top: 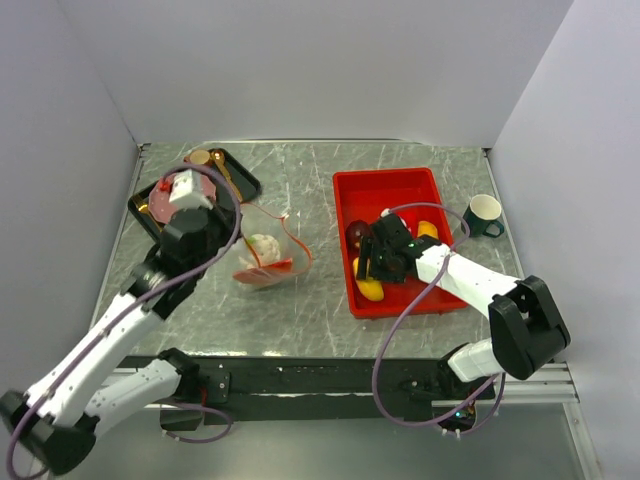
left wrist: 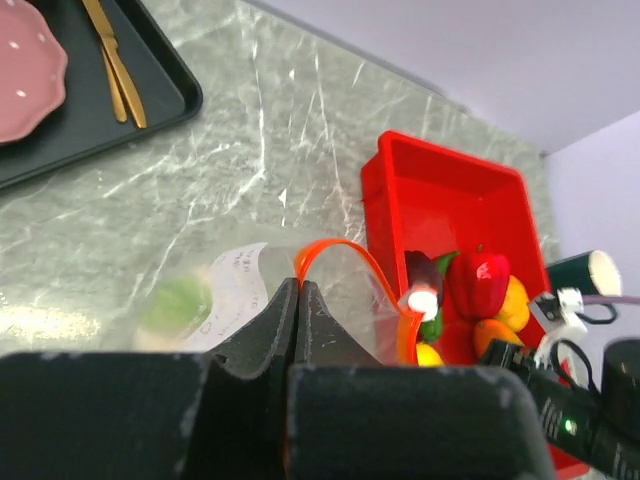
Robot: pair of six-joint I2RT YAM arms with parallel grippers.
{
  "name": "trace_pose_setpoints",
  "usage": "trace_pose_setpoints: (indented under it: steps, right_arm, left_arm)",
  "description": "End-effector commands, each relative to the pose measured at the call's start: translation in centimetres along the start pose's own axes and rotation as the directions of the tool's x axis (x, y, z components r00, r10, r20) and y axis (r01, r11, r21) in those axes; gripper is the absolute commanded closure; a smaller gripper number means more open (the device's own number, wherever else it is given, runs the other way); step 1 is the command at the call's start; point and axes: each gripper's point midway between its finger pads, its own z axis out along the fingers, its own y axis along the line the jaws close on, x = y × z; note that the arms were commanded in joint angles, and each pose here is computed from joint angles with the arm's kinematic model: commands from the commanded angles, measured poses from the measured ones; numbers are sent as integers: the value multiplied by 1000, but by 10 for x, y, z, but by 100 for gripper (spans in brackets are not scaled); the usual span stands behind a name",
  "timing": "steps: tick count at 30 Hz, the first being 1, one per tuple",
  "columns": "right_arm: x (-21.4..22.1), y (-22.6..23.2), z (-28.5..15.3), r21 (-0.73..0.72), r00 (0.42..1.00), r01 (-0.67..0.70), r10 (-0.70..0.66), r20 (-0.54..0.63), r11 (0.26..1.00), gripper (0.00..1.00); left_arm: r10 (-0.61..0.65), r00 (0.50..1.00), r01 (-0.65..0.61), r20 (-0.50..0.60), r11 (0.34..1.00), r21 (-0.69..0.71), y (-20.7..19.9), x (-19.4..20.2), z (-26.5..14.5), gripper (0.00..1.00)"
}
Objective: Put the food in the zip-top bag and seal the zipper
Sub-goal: Pick up the fake fruit from the bin.
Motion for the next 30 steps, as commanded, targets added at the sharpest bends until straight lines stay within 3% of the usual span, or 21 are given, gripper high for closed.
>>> trace_pose_setpoints:
  steps: [1, 5, 10, 15, 16, 20, 30]
  right_arm:
    - [-4, -2, 3, -2, 1000, -12, 12, 16, 1000, 24]
    - [-2, -3, 6, 5, 1000, -1, 1, 4, 1000, 23]
    - [7, -2, 17, -8, 999, 7, -7, -36, 1000, 24]
    - [10, 12, 21, -86, 999, -22, 18, -45, 996, 38]
    - [11, 11, 22, -76, 998, -28, 24, -55, 997, 46]
    - [-6, 9, 10, -61, 999, -28, 30, 22, 998, 71]
    - [-70, 41, -74, -214, 957, -14, 75, 280, 977, 74]
  left_arm:
    - [42, 983, -47, -176, 999, -25, -13, 29, 36, 99]
    - [-1, 982, 24, -191, 993, 115, -36, 41, 38, 99]
    - [24, 979, -4, -201, 995, 98, -35, 40, 42, 99]
    - [31, 978, -9, -208, 994, 107, -36, 42, 42, 99]
    - [25, 978, -1, -209, 994, 110, -37, 42, 41, 99]
    - [11, 979, 16, -201, 991, 131, -42, 38, 38, 99]
    - [20, 988, 15, -153, 975, 221, -65, 16, 30, 99]
